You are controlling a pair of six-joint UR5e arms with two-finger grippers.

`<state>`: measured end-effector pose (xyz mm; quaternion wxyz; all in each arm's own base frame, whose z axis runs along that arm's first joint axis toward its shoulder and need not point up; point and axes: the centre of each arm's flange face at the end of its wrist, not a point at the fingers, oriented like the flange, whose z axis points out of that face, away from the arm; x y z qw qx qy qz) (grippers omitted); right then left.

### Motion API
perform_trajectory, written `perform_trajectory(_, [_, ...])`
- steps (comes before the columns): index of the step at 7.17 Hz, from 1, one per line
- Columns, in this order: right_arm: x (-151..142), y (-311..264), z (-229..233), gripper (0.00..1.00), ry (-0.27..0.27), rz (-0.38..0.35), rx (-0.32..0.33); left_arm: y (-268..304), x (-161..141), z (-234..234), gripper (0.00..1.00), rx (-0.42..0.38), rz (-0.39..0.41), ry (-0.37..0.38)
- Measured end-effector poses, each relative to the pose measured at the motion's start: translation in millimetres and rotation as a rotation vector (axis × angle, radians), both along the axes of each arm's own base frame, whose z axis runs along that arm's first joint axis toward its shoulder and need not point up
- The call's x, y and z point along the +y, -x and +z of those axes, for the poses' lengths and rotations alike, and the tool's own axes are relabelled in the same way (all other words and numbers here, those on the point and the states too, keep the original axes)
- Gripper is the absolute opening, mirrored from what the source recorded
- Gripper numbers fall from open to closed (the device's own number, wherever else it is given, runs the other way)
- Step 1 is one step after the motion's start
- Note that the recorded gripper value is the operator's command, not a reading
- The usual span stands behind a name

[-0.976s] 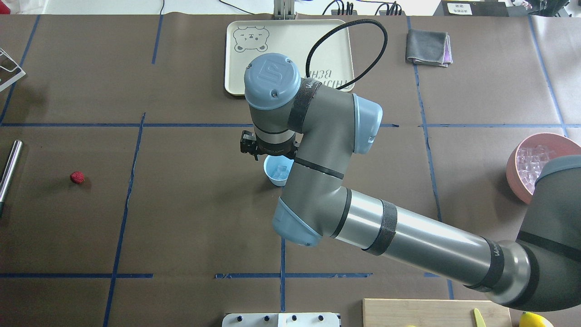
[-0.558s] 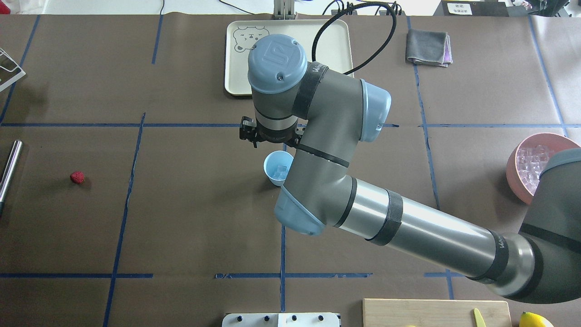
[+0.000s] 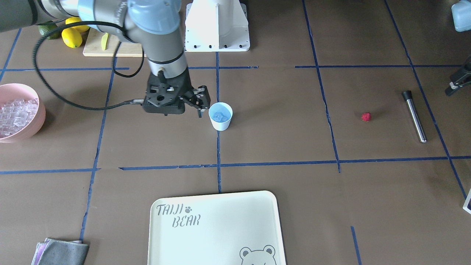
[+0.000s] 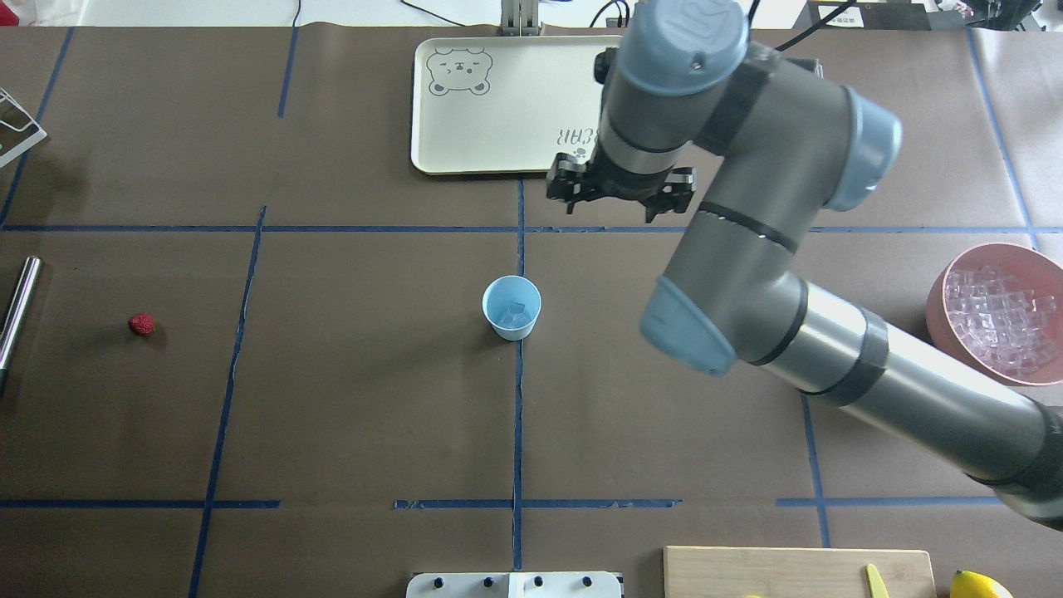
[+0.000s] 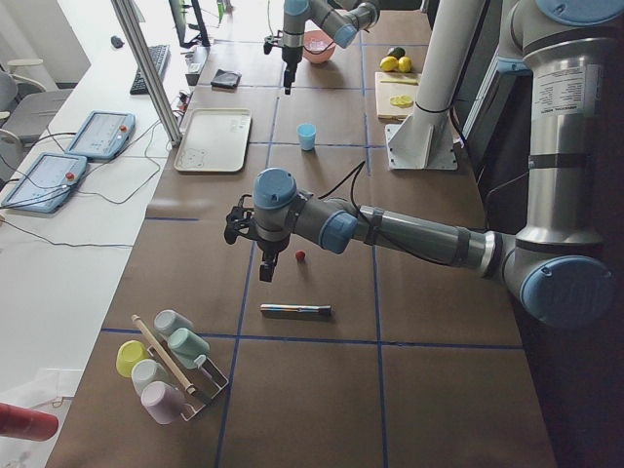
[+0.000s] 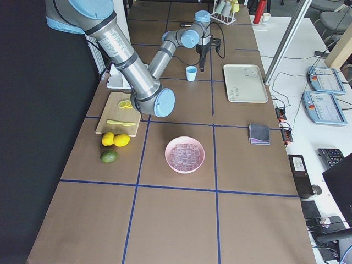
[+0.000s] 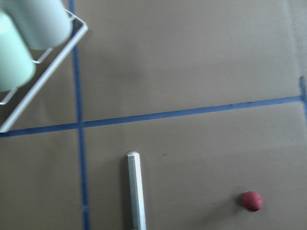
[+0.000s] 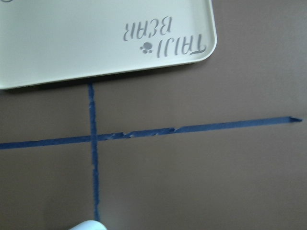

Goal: Mash ice and strawberries in cup
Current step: 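Raise the empty right gripper and withdraw it past the pink bowl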

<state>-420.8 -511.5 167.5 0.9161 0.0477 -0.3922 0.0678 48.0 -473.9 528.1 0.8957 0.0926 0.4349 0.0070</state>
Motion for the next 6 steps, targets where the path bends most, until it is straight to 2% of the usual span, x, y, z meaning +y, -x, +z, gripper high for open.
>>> perform_trajectory(1, [-14, -44, 30, 0.99, -0.036, -0.037, 0.016, -34, 8, -6, 1.00, 0.021, -0.038, 0.013])
perform_trajectory(3, [-31, -142, 102, 0.99, -0.091, -0.114, 0.040, -107, 24, -10, 1.00, 0.011, -0.108, 0.033])
perform_trajectory(6, [-38, -265, 195, 0.99, -0.123, -0.186, 0.068, -185, 46, 9, 1.00, -0.041, -0.157, 0.039])
